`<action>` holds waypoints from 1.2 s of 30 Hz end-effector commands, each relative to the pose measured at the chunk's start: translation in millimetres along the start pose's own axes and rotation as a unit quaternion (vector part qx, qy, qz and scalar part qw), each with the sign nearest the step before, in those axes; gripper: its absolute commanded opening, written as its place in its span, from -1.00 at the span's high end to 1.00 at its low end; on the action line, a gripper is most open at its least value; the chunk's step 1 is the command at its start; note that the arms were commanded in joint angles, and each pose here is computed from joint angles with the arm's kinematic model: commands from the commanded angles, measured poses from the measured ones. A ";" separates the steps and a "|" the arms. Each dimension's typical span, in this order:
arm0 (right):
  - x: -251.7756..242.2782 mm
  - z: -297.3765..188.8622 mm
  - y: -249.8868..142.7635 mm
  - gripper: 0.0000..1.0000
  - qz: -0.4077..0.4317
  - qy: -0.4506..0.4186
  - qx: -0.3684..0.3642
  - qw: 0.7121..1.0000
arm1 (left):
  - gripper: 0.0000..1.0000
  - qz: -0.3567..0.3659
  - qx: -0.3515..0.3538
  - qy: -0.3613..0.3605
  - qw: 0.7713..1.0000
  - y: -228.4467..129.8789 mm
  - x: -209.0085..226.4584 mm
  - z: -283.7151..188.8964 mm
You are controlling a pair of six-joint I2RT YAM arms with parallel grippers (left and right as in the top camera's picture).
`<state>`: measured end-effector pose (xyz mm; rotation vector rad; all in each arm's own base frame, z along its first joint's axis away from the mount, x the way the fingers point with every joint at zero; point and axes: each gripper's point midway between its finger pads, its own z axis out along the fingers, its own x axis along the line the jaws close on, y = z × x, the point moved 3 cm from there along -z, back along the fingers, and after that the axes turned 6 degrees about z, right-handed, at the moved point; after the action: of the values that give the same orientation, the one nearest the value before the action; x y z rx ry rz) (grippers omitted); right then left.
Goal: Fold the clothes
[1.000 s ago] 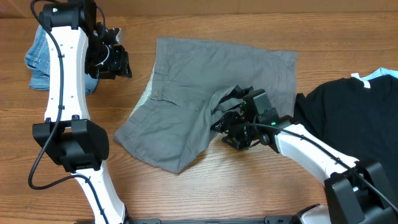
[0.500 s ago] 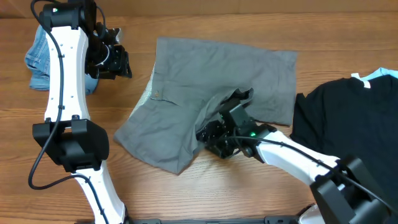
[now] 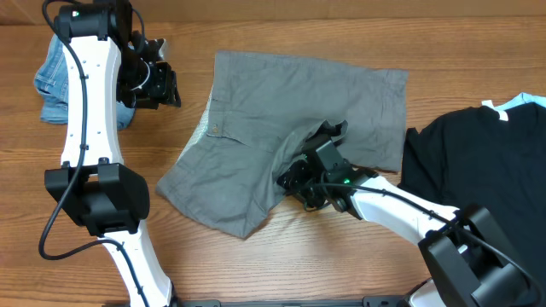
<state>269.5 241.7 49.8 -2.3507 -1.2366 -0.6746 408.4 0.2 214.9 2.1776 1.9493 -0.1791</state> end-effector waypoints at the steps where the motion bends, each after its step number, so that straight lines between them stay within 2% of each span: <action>1: -5.2 1.5 14.3 0.18 -0.026 -0.010 -0.037 0.999 | -0.06 0.020 -0.016 -0.005 1.000 -1.7 -8.5 -11.3; 5: -2.4 1.0 20.1 0.33 -0.029 -0.006 -0.056 0.998 | -0.06 0.020 -0.014 -0.005 1.000 -2.2 -8.6 -11.3; 9: -2.7 1.2 19.2 0.35 -0.029 -0.007 -0.055 0.998 | -0.05 0.020 -0.012 -0.006 1.000 -3.2 -8.8 -11.3; 13: -4.7 1.1 18.4 0.74 -0.028 -0.012 -0.053 0.998 | -0.05 0.019 -0.012 -0.006 1.000 -3.4 -8.8 -11.2; 16: -7.1 -3.7 16.8 0.92 -0.033 -0.019 -0.040 0.998 | -0.05 0.019 -0.009 -0.006 1.000 -4.5 -9.0 -11.2; 21: -13.0 -42.0 18.2 0.92 -0.075 -0.066 -0.025 0.995 | -0.06 0.019 -0.009 -0.006 1.000 -4.5 -9.0 -11.2; 27: -27.7 -113.2 6.0 0.92 -0.103 -0.143 0.005 0.984 | -0.08 0.019 -0.009 -0.006 1.000 -4.5 -8.9 -11.2; 30: -54.8 -151.8 -4.7 0.92 -0.083 -0.221 0.012 0.972 | -0.08 0.021 -0.009 -0.006 1.000 -4.5 -9.0 -11.2; 36: -92.8 -178.5 -25.2 0.92 -0.018 -0.321 0.040 0.946 | -0.08 0.023 -0.009 -0.005 1.000 -4.5 -8.7 -11.2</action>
<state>167.4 109.8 138.2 -2.4968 -1.5467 0.0857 405.9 0.0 214.8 2.1840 1.9512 -0.1928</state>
